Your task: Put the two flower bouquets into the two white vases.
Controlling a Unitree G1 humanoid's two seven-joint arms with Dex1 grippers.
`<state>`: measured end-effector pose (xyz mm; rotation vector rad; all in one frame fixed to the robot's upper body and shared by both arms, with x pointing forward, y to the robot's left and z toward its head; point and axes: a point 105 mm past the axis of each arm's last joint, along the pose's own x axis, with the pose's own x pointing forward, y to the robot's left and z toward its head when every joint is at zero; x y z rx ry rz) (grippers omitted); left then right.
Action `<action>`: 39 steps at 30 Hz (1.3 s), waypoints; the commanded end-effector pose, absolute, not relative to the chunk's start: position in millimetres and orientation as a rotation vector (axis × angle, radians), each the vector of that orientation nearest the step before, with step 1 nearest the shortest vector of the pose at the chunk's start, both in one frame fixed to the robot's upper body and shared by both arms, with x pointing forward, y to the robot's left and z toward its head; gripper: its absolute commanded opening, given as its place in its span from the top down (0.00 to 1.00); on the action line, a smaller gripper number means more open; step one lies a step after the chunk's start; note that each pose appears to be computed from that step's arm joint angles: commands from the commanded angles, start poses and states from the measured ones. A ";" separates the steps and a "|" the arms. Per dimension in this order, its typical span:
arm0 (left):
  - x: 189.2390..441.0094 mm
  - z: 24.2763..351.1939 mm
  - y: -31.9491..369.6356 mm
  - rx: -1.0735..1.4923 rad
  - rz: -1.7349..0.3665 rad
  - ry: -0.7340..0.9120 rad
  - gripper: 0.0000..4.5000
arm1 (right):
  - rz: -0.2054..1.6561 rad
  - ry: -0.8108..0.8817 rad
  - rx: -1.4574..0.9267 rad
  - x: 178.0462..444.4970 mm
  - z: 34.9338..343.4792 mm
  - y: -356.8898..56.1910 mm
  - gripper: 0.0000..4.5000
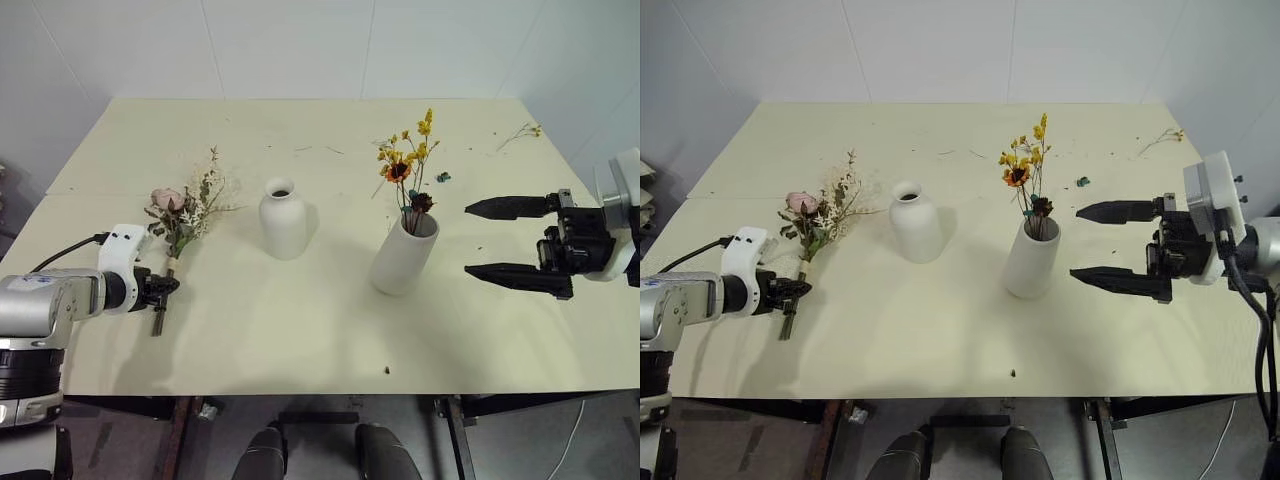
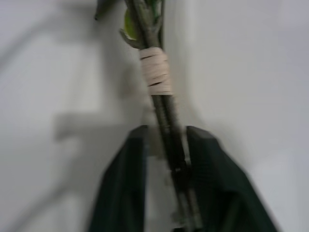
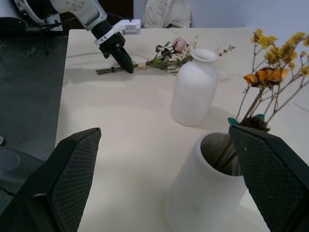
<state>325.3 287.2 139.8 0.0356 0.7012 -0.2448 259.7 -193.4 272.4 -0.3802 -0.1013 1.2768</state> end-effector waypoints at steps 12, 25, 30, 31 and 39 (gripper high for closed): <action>364.1 274.5 268.8 -0.078 -0.339 -0.279 0.98 | 1.145 -0.253 -0.340 269.5 288.3 -198.8 0.00; 366.9 339.9 167.2 -0.335 -0.929 -0.681 0.98 | 1.065 -0.307 -0.300 284.1 287.3 -194.0 0.00; 384.2 324.7 156.1 -0.375 -0.959 -0.651 0.98 | 1.027 -0.322 -0.292 280.4 288.3 -194.4 0.00; 387.1 323.0 154.4 -0.388 -0.961 -0.652 0.98 | 1.024 -0.322 -0.292 279.2 288.0 -194.3 0.00; 398.6 303.4 140.7 -0.406 -0.989 -0.639 0.98 | 0.985 -0.327 -0.277 272.9 287.5 -192.3 0.00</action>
